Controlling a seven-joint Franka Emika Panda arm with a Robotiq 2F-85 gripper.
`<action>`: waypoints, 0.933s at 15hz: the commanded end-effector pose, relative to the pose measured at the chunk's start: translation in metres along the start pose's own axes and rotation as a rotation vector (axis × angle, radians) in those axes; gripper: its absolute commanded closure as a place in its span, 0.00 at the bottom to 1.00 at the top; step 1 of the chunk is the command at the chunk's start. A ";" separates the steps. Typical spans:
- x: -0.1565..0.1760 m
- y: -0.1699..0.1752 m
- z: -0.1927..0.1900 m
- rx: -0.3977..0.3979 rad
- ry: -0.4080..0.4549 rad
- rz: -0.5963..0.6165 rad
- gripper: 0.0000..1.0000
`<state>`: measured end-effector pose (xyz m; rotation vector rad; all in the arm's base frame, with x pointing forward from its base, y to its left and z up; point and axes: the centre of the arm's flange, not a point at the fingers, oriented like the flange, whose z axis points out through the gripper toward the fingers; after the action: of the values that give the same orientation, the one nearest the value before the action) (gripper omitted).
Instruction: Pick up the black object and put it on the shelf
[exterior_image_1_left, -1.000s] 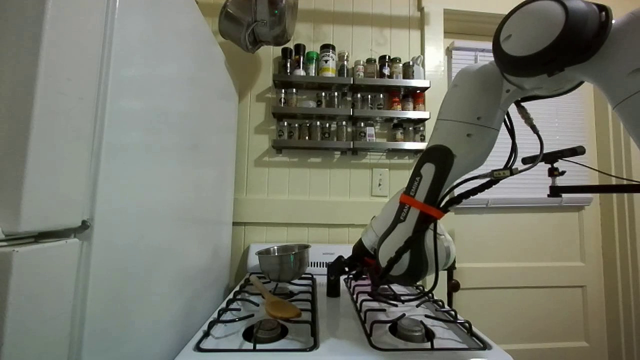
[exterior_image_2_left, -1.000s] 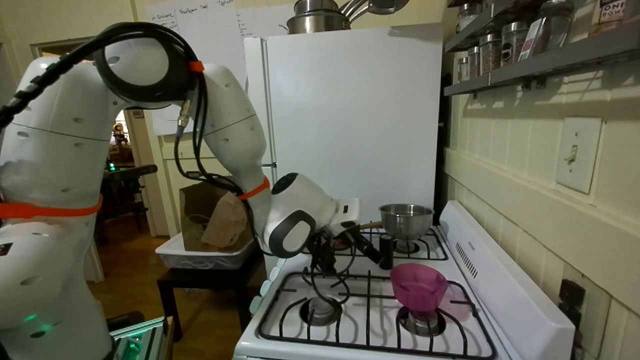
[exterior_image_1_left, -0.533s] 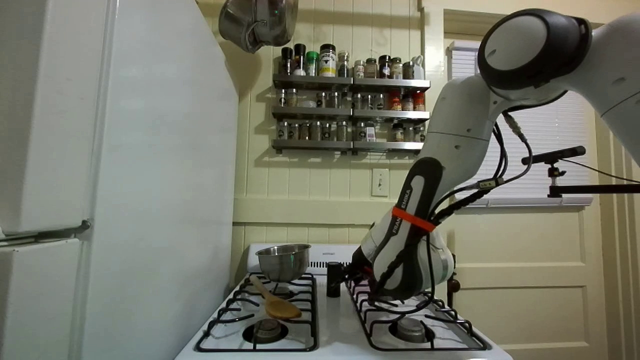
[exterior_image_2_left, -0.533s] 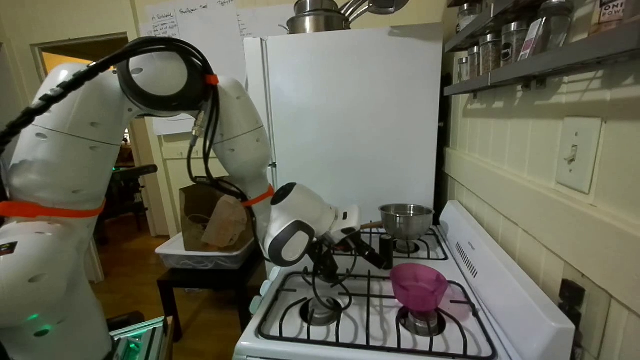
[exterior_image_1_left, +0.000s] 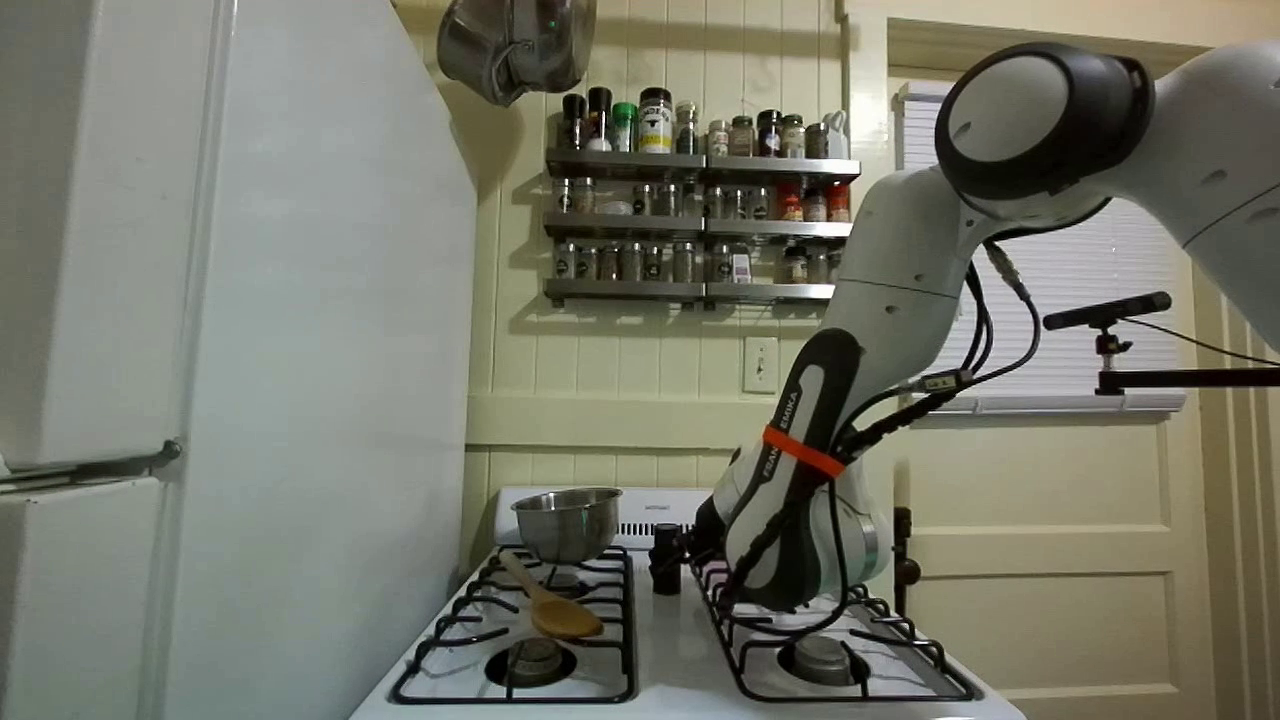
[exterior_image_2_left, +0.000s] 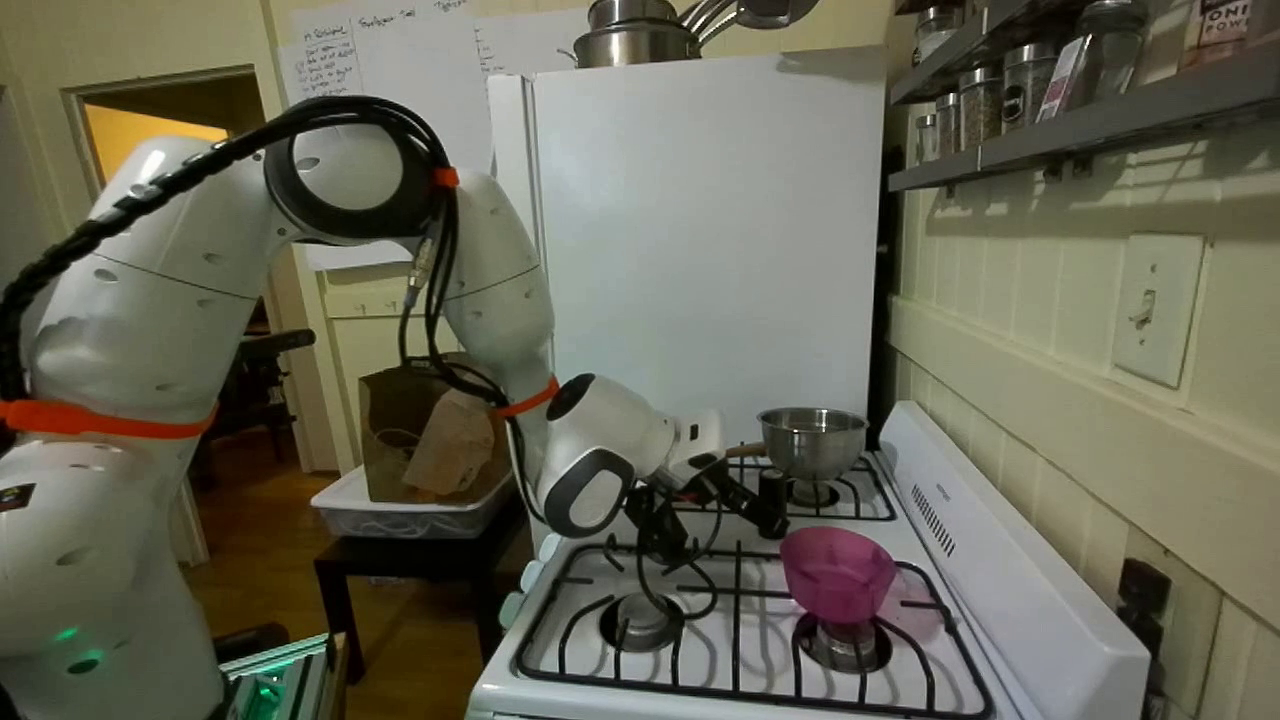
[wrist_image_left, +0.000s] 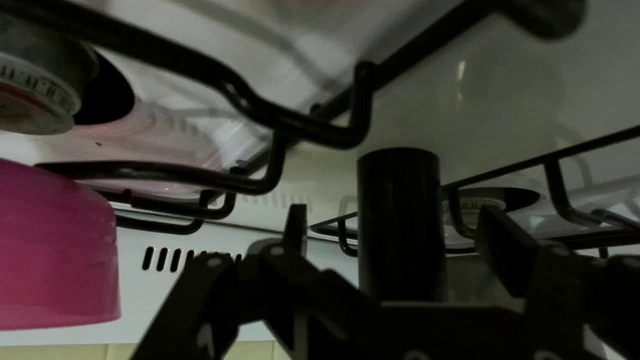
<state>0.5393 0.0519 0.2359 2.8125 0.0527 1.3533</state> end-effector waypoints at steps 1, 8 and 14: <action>-0.002 -0.006 0.009 -0.012 0.024 -0.013 0.15; -0.002 -0.008 0.015 -0.017 0.059 -0.047 0.14; -0.005 -0.008 0.018 -0.024 0.067 -0.063 0.71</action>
<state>0.5490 0.0549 0.2272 2.7541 0.1243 1.4100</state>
